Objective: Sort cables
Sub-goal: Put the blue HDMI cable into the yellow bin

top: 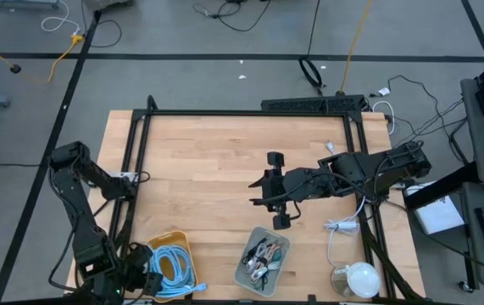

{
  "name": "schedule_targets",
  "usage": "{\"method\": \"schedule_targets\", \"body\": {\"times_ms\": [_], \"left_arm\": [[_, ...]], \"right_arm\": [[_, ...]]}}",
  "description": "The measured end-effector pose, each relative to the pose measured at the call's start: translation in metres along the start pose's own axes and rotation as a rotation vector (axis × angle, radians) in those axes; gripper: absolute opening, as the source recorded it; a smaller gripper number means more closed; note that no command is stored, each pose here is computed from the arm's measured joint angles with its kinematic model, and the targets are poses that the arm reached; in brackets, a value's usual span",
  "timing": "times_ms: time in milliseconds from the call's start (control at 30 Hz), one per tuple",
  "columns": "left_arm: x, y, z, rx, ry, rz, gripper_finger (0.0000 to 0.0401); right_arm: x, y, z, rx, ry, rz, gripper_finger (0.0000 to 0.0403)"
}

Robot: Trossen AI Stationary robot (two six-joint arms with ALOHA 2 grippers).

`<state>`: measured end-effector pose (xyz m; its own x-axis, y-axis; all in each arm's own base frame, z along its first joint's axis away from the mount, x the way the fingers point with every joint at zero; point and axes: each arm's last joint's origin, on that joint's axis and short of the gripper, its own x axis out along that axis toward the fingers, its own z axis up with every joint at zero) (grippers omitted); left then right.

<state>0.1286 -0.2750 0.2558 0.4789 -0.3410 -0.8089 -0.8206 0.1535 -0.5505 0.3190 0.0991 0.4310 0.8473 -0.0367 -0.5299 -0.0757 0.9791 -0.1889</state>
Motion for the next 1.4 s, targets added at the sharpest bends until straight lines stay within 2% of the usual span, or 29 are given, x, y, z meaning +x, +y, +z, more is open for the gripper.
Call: {"method": "schedule_targets", "body": {"times_ms": [133,267,433,600,700,867,1067,1200,1300,1400], "left_arm": [[-0.001,0.004,0.0,0.002,0.015,0.054,0.0232],[-0.008,0.01,0.0,0.023,-0.033,0.045,0.0223],[-0.026,0.002,0.015,0.033,-0.142,-0.064,0.0196],[-0.045,-0.005,0.033,0.035,-0.256,-0.159,0.0183],[-0.051,-0.005,0.04,0.026,-0.26,-0.13,0.0182],[-0.055,0.0,0.044,-0.001,-0.19,0.005,0.0182],[-0.056,-0.001,0.051,-0.01,-0.215,0.025,0.0182],[-0.057,0.001,0.052,0.01,-0.23,0.047,0.0182],[-0.058,0.006,0.053,0.042,-0.242,0.089,0.0182],[-0.06,0.01,0.055,0.066,-0.265,0.127,0.0182]], "right_arm": [[0.001,0.0,0.0,0.004,0.0,0.003,0.0141],[0.018,0.002,-0.013,0.041,0.023,0.031,0.0141],[0.055,0.013,-0.046,0.136,0.076,0.218,0.0141],[0.096,0.035,-0.073,0.202,-0.055,0.404,0.0141],[0.114,0.042,-0.074,0.24,-0.067,0.456,0.0141],[0.153,0.056,-0.065,0.234,-0.028,0.549,0.0141],[0.202,0.07,-0.064,0.297,0.044,0.671,0.0141],[0.21,0.074,-0.065,0.328,0.064,0.7,0.0141],[0.211,0.073,-0.063,0.335,0.05,0.668,0.0141],[0.211,0.072,-0.059,0.4,0.024,0.658,0.0141]]}}
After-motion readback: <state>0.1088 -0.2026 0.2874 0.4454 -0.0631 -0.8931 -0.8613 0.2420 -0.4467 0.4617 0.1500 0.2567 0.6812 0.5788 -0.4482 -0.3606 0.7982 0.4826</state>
